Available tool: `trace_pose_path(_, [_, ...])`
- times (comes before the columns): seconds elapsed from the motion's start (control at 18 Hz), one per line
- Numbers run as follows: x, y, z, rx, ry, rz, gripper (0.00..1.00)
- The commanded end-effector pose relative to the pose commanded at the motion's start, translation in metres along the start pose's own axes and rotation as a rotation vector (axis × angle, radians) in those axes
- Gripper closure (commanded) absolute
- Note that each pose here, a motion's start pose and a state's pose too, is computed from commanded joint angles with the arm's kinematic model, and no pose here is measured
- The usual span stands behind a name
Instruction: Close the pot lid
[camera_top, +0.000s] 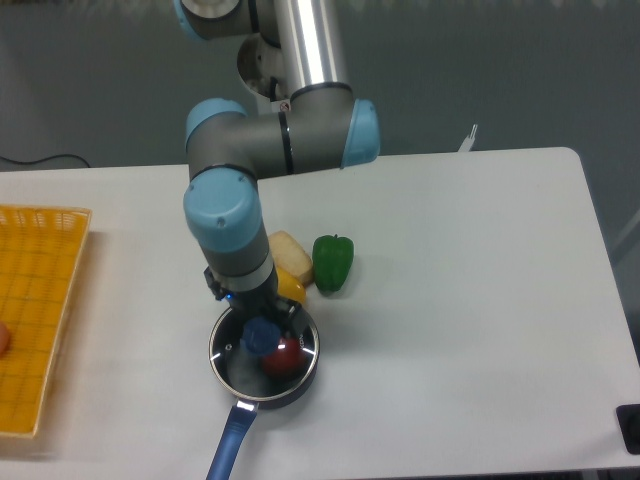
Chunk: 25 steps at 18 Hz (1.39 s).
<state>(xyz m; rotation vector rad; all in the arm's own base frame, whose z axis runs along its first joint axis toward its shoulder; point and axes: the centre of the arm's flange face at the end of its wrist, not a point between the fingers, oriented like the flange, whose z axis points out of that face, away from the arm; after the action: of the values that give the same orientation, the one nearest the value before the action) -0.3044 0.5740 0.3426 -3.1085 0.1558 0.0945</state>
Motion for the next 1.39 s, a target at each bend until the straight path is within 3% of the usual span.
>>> trace_pose_path(0.28, [-0.033,0.037,-0.012,-0.02,0.02,0.062,0.0])
trace_pose_path(0.89, [-0.111,0.129,-0.031,-0.029,0.05,0.323,0.0])
trace_pose_path(1.17, [-0.14,0.162,-0.035,-0.018,0.053,0.51,0.0])
trace_pose_path(1.39, [-0.161,0.183,-0.029,-0.002,0.058,0.541,0.0])
